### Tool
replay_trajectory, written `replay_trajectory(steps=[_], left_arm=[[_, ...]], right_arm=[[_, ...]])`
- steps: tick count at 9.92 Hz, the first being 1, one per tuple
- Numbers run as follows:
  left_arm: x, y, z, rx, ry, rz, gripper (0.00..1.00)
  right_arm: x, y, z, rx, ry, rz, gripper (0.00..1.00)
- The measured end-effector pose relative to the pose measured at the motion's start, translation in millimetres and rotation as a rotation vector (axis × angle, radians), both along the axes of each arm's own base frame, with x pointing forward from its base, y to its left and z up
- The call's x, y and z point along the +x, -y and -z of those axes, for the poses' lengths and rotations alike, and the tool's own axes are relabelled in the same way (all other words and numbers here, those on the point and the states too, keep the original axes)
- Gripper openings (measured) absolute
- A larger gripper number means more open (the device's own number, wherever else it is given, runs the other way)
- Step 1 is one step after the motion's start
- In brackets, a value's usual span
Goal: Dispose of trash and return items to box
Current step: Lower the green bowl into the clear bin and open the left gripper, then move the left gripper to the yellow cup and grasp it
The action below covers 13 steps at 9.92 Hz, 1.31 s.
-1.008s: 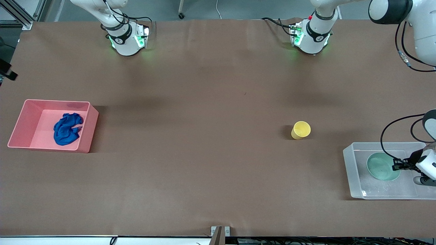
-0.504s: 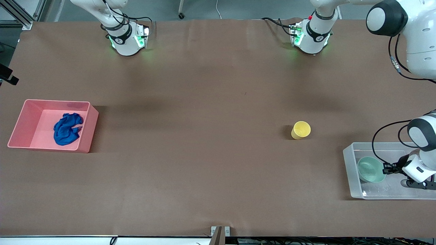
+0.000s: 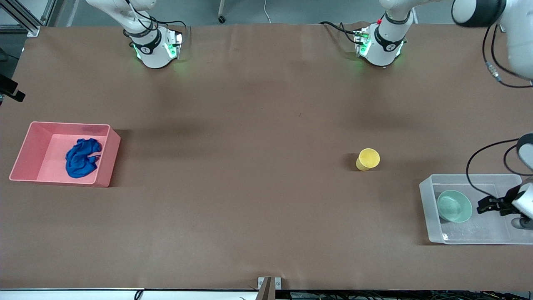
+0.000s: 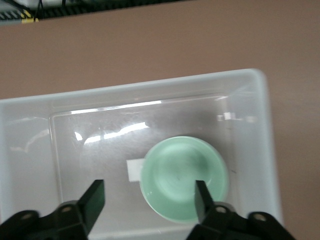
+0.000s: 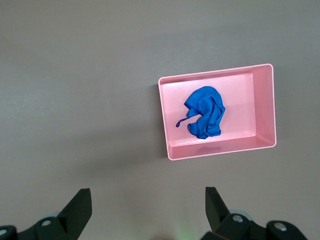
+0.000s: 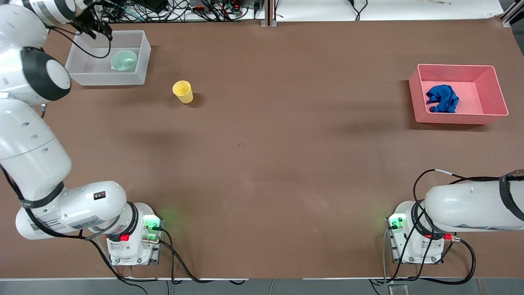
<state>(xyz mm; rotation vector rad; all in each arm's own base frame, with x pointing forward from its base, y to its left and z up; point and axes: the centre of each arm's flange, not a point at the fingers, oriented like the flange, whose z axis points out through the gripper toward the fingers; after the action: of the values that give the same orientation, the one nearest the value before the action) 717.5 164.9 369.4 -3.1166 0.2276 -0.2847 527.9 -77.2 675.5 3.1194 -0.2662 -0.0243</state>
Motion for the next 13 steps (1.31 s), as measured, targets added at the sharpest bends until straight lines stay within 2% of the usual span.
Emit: replay_trajectory(steps=[1, 2, 4, 6, 8, 10, 13], left_arm=[[-18.3, 28.2, -26.8, -0.012, -0.012, 0.003, 0.93], [-40.5, 61.4, -38.9, -0.028, -0.033, -0.005, 0.93], [-86.3, 134.0, -33.9, -0.059, -0.1, -0.021, 0.93], [-121.5, 194.7, -7.9, -0.071, -0.164, -0.04, 0.92], [-146.9, 233.6, 28.9, -0.077, -0.2, -0.036, 0.91], [-167.9, 252.9, 65.3, -0.085, -0.193, -0.03, 0.91], [-177.7, 279.5, 120.0, -0.105, -0.201, 0.013, 0.87]], right_arm=[[0.2, -1.7, -0.1, 0.0, 0.0, -0.003, 1.0], [0.4, -2.5, -0.1, 0.0, 0.0, -0.005, 1.0], [0.5, -3.2, -0.1, 0.0, 0.0, -0.006, 1.0], [0.5, -3.2, -0.1, 0.0, 0.0, -0.006, 1.0], [0.5, -3.3, -0.1, 0.0, 0.0, -0.006, 1.0], [0.4, -3.1, -0.1, 0.0, 0.0, -0.006, 1.0], [0.4, -3.0, -0.1, 0.0, 0.0, -0.006, 1.0]])
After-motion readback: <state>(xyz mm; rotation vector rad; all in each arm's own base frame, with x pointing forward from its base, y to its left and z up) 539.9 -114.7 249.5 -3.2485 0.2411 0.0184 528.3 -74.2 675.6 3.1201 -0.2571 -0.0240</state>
